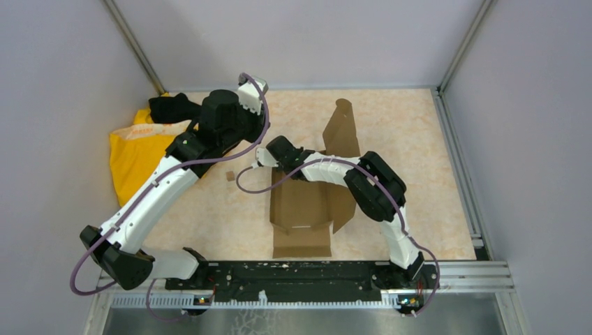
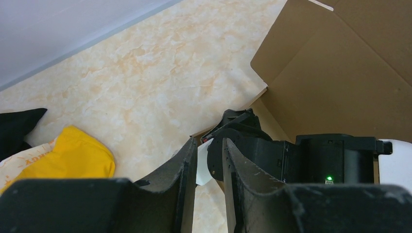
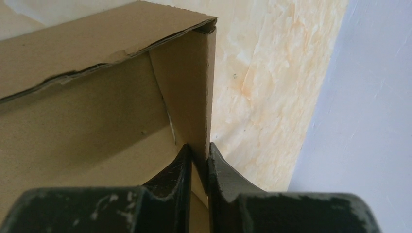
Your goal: Fold the paper box
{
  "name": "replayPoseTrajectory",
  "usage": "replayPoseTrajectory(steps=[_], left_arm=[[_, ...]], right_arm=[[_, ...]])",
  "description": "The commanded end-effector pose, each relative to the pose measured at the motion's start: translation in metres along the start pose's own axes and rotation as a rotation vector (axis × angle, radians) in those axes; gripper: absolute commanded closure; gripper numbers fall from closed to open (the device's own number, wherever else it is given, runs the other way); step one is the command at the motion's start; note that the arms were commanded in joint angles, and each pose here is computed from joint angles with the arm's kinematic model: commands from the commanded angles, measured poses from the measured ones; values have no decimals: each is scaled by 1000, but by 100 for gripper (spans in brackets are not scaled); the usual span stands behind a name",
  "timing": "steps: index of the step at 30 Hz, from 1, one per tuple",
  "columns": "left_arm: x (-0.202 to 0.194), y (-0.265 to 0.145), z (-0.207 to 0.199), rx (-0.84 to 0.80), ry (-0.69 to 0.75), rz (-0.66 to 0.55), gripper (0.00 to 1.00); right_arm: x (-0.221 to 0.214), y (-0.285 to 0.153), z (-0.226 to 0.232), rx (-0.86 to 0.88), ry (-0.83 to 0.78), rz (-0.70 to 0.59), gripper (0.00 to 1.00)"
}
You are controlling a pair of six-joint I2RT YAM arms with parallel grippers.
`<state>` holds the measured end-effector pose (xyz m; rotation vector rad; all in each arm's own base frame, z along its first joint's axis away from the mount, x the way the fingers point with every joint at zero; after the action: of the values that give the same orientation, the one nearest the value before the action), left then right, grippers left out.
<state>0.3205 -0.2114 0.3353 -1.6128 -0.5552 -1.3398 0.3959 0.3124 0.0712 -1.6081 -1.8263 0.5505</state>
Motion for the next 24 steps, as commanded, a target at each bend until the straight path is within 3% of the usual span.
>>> replayPoseTrajectory(steps=[1,15,24], left_arm=[[5,-7,5,13,-14,-18,68],[6,-8,4,8,-14,-17,68],[4,-7,3,5,-14,-14,68]], right_arm=[[11,9,7,25,55,-63,87],[22,-12,-20,-14,108,-106,78],[28,-21,-28,4,159,-144,61]])
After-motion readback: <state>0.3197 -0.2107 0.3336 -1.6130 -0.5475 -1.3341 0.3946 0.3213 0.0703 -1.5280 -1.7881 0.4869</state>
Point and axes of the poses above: each gripper's point midway between its finger pads, its own y axis out along the fingers, its own z axis along the line the jaws close on, x = y × z, the point moved 2 cm from there along -y, back along the fingers, and after that the axes turned 1 degree about y, right-handed, at the moved point
